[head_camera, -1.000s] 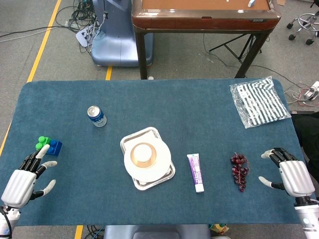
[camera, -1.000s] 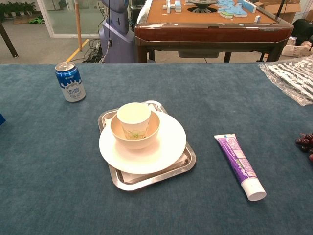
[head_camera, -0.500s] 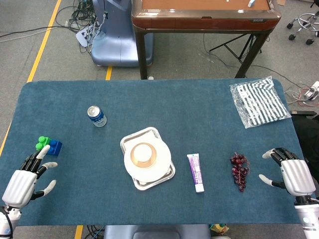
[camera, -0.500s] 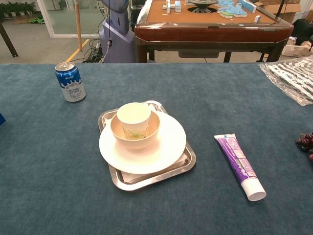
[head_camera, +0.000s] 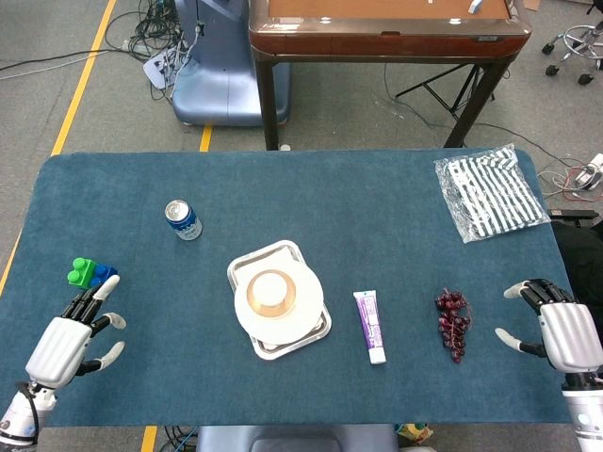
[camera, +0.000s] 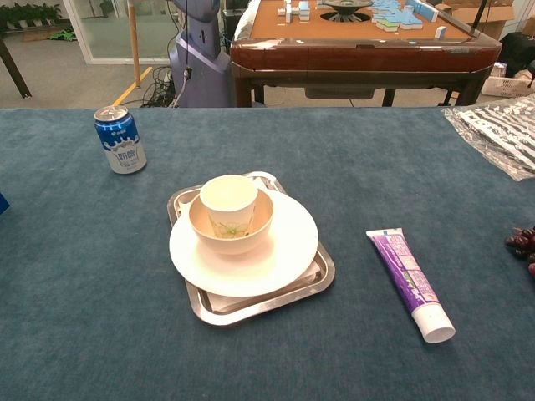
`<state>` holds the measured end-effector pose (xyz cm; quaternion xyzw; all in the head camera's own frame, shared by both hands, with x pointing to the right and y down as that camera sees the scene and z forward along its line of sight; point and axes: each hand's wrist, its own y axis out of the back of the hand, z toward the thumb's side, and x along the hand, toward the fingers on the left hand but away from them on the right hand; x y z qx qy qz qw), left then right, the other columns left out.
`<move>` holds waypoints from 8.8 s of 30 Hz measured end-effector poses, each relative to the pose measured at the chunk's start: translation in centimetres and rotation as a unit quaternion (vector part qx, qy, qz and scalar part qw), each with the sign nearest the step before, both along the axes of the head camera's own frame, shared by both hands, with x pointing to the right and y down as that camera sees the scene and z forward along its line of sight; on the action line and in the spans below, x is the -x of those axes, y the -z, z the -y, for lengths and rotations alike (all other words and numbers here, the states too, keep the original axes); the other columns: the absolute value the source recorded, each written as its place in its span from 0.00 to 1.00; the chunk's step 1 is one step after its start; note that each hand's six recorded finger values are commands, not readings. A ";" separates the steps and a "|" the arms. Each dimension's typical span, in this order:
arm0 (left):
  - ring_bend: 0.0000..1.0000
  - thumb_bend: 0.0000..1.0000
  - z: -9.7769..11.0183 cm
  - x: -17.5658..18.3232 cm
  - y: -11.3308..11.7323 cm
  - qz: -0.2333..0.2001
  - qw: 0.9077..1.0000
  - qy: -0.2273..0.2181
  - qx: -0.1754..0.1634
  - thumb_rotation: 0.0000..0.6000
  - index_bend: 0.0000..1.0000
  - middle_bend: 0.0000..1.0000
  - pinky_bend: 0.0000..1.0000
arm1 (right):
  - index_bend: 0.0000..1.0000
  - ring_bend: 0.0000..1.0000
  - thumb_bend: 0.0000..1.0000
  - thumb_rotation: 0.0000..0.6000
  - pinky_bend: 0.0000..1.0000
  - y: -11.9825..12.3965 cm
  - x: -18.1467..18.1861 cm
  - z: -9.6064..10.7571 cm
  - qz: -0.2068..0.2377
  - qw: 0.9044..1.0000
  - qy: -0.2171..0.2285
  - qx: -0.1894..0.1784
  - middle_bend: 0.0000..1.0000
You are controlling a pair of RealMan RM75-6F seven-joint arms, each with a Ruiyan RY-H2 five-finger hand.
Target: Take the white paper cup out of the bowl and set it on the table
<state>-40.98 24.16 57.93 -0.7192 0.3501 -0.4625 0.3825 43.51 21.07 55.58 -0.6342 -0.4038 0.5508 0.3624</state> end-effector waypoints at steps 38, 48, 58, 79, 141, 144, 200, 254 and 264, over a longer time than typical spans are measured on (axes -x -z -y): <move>0.00 0.22 4.3 -15.2 -3.2 -0.032 0.987 -0.147 0.050 1.00 0.29 0.00 0.09 | 0.41 0.25 0.17 1.00 0.34 -0.4 -0.8 0.0 -0.024 0.999 -0.020 0.033 0.38; 0.00 0.22 5.9 -16.5 -5.5 -0.023 0.987 -0.139 0.077 1.00 0.30 0.00 0.07 | 0.41 0.25 0.17 1.00 0.34 -0.2 -1.1 0.1 -0.025 0.999 -0.026 0.029 0.38; 0.00 0.22 6.5 -18.9 -6.3 -0.034 0.983 -0.157 0.087 1.00 0.31 0.00 0.07 | 0.41 0.25 0.17 1.00 0.34 -0.2 -1.2 0.2 -0.022 0.999 -0.028 0.032 0.38; 0.00 0.22 7.6 -22.7 -7.3 -0.045 0.983 -0.158 0.086 1.00 0.35 0.00 0.07 | 0.41 0.25 0.17 1.00 0.34 -0.3 -1.5 0.2 -0.016 0.999 -0.032 0.040 0.38; 0.00 0.33 8.9 -24.5 -11.3 -0.021 0.989 -0.117 0.090 1.00 0.64 0.00 0.09 | 0.41 0.25 0.17 1.00 0.34 0.3 -2.0 0.3 -0.010 0.999 -0.040 0.033 0.38; 0.00 0.34 8.8 -24.5 -11.3 -0.023 0.989 -0.119 0.087 1.00 0.65 0.00 0.10 | 0.41 0.25 0.17 1.00 0.34 0.3 -2.0 0.3 -0.010 0.999 -0.040 0.034 0.38; 0.00 0.34 12.0 -7.3 -10.8 0.251 0.952 0.029 0.172 1.00 0.63 0.00 0.10 | 0.41 0.25 0.17 1.00 0.34 -0.3 -1.8 0.0 -0.020 0.998 -0.038 0.045 0.38; 0.00 0.34 2.5 -2.1 -1.4 0.147 0.988 -0.001 -0.039 1.00 0.42 0.00 0.10 | 0.41 0.25 0.17 1.00 0.34 -0.7 -1.8 0.0 -0.046 0.997 -0.040 0.038 0.38; 0.00 0.34 -2.2 0.2 -2.7 0.123 0.992 0.007 -0.015 1.00 0.42 0.00 0.10 | 0.41 0.25 0.17 1.00 0.34 -0.6 -1.7 0.0 -0.048 0.997 -0.038 0.035 0.38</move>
